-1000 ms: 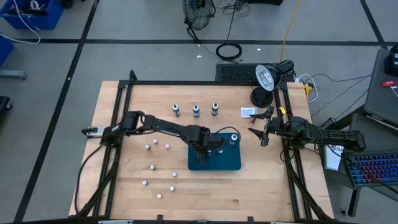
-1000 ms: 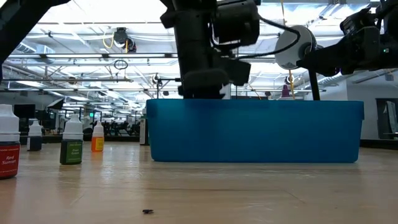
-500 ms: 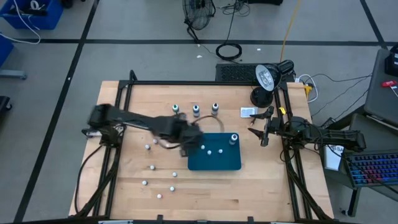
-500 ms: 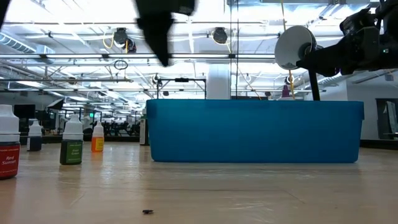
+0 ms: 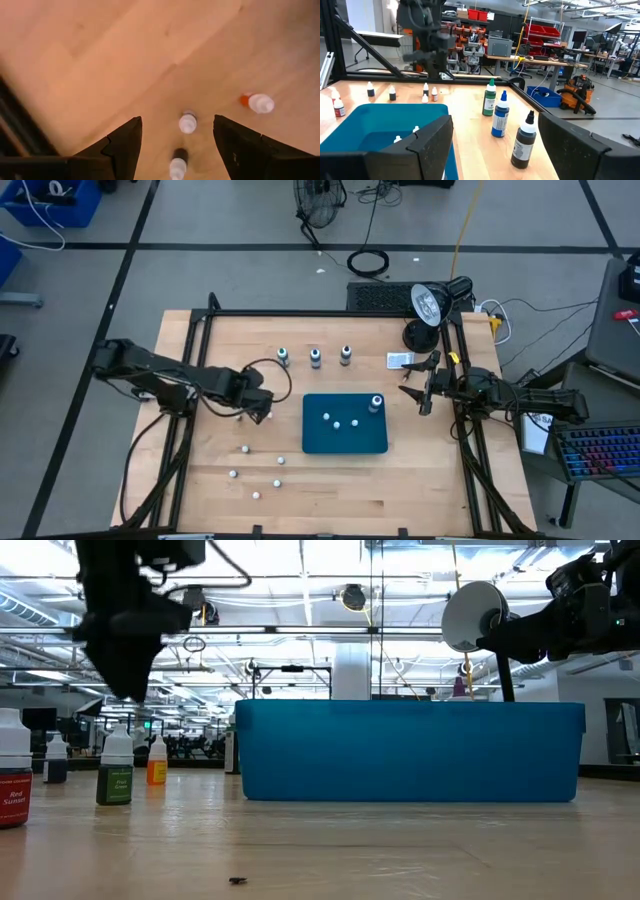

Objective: Pick & Place food coloring
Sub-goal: Put the top small red food coloring bottle into the blue bin

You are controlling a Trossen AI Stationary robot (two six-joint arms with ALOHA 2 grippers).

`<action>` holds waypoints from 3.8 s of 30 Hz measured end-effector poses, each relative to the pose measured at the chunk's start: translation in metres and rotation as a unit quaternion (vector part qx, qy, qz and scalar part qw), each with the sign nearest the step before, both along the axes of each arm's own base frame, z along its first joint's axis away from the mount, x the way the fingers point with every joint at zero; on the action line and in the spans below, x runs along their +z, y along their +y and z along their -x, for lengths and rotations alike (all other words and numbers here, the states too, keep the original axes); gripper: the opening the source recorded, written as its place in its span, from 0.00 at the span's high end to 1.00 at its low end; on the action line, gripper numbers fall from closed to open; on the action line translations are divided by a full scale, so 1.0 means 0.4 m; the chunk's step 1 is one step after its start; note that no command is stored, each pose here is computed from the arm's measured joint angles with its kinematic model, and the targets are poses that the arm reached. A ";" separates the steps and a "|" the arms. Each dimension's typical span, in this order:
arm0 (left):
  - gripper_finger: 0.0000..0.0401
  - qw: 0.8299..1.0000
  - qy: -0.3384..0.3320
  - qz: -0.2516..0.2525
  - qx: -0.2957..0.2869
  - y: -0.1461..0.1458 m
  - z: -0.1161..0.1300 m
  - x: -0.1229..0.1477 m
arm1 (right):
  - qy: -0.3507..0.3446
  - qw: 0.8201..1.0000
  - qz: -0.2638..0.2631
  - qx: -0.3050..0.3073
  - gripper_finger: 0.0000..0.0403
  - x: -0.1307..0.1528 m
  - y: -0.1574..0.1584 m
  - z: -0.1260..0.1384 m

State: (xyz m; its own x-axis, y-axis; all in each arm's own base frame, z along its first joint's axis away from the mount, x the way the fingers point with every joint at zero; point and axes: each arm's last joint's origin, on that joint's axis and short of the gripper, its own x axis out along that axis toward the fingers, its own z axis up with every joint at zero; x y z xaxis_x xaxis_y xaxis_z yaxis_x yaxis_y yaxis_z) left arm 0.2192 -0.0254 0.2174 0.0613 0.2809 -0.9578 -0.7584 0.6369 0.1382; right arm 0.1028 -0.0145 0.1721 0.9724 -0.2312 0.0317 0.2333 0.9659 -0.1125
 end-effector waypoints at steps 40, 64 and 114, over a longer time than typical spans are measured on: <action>0.60 0.995 -0.013 0.095 -0.018 0.049 0.030 -0.152 | 0.000 1.000 0.000 0.000 0.31 0.000 0.000 0.000; 0.85 0.969 -0.157 0.059 -0.183 0.039 -0.116 0.115 | 0.000 1.000 0.000 0.000 0.31 0.000 0.000 0.000; 0.85 0.897 0.001 0.022 -0.441 -0.026 -0.694 -0.102 | 0.002 1.000 0.000 0.000 0.31 -0.001 0.000 0.000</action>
